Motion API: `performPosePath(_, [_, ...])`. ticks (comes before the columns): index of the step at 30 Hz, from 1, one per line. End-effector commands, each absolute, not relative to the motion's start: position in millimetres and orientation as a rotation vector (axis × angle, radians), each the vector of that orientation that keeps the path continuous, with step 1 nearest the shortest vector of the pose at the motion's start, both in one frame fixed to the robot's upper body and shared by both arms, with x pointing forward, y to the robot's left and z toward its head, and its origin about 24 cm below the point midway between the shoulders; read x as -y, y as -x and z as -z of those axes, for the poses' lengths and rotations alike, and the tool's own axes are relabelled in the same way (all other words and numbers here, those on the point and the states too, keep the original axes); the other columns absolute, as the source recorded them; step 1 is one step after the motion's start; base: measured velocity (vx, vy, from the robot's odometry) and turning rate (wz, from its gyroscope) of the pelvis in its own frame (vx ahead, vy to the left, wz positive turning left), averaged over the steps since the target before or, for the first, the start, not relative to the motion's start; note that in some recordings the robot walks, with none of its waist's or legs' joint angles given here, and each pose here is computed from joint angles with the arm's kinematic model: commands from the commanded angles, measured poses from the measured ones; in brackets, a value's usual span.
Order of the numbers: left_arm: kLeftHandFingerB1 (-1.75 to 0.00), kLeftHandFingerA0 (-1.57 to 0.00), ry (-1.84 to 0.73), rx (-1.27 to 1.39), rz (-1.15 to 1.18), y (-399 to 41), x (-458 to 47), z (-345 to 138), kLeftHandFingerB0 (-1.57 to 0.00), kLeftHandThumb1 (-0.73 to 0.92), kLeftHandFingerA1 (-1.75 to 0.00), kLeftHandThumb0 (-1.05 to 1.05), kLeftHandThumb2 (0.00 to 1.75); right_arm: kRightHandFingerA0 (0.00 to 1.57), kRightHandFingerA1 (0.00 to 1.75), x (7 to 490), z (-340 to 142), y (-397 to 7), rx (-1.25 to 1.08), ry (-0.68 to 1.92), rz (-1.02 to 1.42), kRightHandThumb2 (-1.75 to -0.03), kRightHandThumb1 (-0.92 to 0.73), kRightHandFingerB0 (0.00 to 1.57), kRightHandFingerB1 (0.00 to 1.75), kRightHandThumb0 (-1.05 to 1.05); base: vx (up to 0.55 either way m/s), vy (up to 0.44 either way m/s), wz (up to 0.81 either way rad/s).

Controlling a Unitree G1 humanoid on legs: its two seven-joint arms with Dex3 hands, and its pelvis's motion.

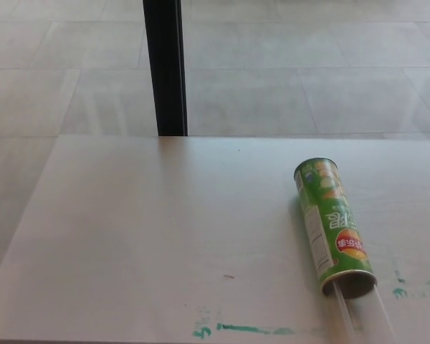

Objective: Use the finger on the right hand of the robot to pull out the chips tray kept inside a container in the middle of the desk

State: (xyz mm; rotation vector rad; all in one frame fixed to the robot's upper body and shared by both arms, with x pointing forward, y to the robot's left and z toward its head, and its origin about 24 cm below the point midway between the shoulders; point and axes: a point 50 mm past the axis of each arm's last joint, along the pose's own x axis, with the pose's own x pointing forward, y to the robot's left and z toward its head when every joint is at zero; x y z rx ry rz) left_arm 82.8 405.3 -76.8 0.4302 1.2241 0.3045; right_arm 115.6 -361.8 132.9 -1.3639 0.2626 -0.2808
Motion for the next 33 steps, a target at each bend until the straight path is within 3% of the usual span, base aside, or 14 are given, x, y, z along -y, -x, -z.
performPosePath(1, [-0.51,-0.5,-0.448,-1.232,-0.317,-77.5,-411.4,72.7,-0.51,0.68,-0.63,-0.49,0.61,0.85,0.94,418.3,-99.1,-49.2,-0.452,1.095,0.679,-0.54,-0.53,0.1,0.28,-0.05,0.0,0.0,0.0])
performPosePath(5, [-0.52,-0.49,-0.43,-1.226,-0.322,-77.5,-411.6,72.4,-0.52,0.67,-0.63,-0.47,0.59,0.88,0.85,422.6,-76.4,-40.9,-0.573,1.046,0.82,-0.54,-0.52,0.13,0.3,-0.15,0.0,0.0,0.0])
performPosePath(6, [-0.51,-0.5,-0.446,-1.225,-0.302,-81.5,-409.7,73.1,-0.53,0.69,-0.62,-0.48,0.61,0.86,0.91,424.8,-70.7,-36.6,-0.591,1.028,0.858,-0.84,-0.38,0.03,0.46,-0.11,0.0,0.0,0.0])
performPosePath(7, [-0.51,-0.5,-0.446,-1.225,-0.302,-81.5,-409.7,73.1,-0.53,0.69,-0.62,-0.48,0.61,0.86,0.91,425.0,-70.5,-36.6,-0.591,1.028,0.859,-0.84,-0.38,0.03,0.46,-0.11,0.0,0.0,0.0])
performPosePath(8, [-0.51,-0.5,-0.46,-1.227,-0.292,-81.6,-409.9,72.8,-0.52,0.69,-0.62,-0.49,0.61,0.85,0.85,425.8,-62.0,-36.7,-0.615,1.017,0.863,-0.55,-0.54,0.13,0.31,-0.16,0.0,0.0,0.0])
performPosePath(21, [-0.51,-0.5,-0.47,-1.224,-0.29,-82.1,-411.7,70.9,-0.52,0.69,-0.62,-0.49,0.61,0.84,0.83,425.3,-43.8,-34.4,-0.658,1.0,0.881,-0.56,-0.54,0.13,0.32,-0.19,0.0,0.0,0.0])
performPosePath(22, [-0.5,-0.44,-0.468,-1.226,-0.286,-82.4,-411.7,70.9,-0.53,0.71,-0.59,-0.48,0.6,0.77,0.67,427.7,-13.4,-16.4,-0.766,0.828,0.913,-0.6,-0.59,0.14,0.32,-0.25,0.0,0.0,0.0])
performPosePath(24, [-0.5,-0.44,-0.463,-1.232,-0.278,-82.2,-410.9,71.5,-0.53,0.71,-0.59,-0.48,0.6,0.77,0.67,420.3,30.9,11.7,-0.91,0.562,0.959,-0.6,-0.59,0.14,0.32,-0.25,0.0,0.0,0.0])
performPosePath(25, [-0.5,-0.44,-0.463,-1.232,-0.278,-82.2,-410.9,71.6,-0.53,0.71,-0.59,-0.48,0.6,0.71,0.75,419.3,37.3,16.6,-0.945,0.518,0.974,-0.9,-0.45,0.01,0.45,-0.18,0.0,0.0,0.0])
performPosePath(26, [-0.55,-0.55,-0.449,-1.227,-0.309,-82.9,-410.8,71.9,-0.55,0.65,-0.68,-0.48,0.59,0.62,0.71,416.6,46.9,23.5,-1.045,0.519,0.899,-0.64,-0.63,0.09,0.26,-0.3,0.0,0.0,0.0])
performPosePath(30, [-0.49,-0.48,-0.444,-1.209,-0.306,-85.4,-410.4,71.3,-0.51,0.69,-0.59,-0.48,0.6,0.7,0.69,411.1,52.3,23.3,-1.017,0.477,0.86,-0.76,-0.49,0.01,0.35,-0.26,0.0,0.0,0.0])
performPosePath(31, [-0.52,-0.5,-0.446,-1.207,-0.305,-84.3,-410.2,71.7,-0.53,0.68,-0.63,-0.51,0.61,0.76,0.61,410.5,53.8,22.8,-1.044,0.527,0.828,-0.59,-0.63,0.1,0.26,-0.26,0.0,0.0,0.0])
performPosePath(32, [-0.5,-0.47,-0.458,-1.213,-0.309,-85.7,-409.9,72.1,-0.5,0.7,-0.6,-0.45,0.6,0.8,0.64,408.1,54.5,20.0,-1.033,0.543,0.807,-0.63,-0.61,0.1,0.3,-0.3,0.0,0.0,0.0])
performPosePath(33, [-0.52,-0.53,-0.469,-1.217,-0.301,-84.9,-409.7,72.3,-0.53,0.69,-0.64,-0.49,0.61,0.67,0.74,408.8,54.1,17.3,-1.048,0.594,0.779,-0.91,-0.46,0.0,0.45,-0.23,0.0,0.0,0.0])
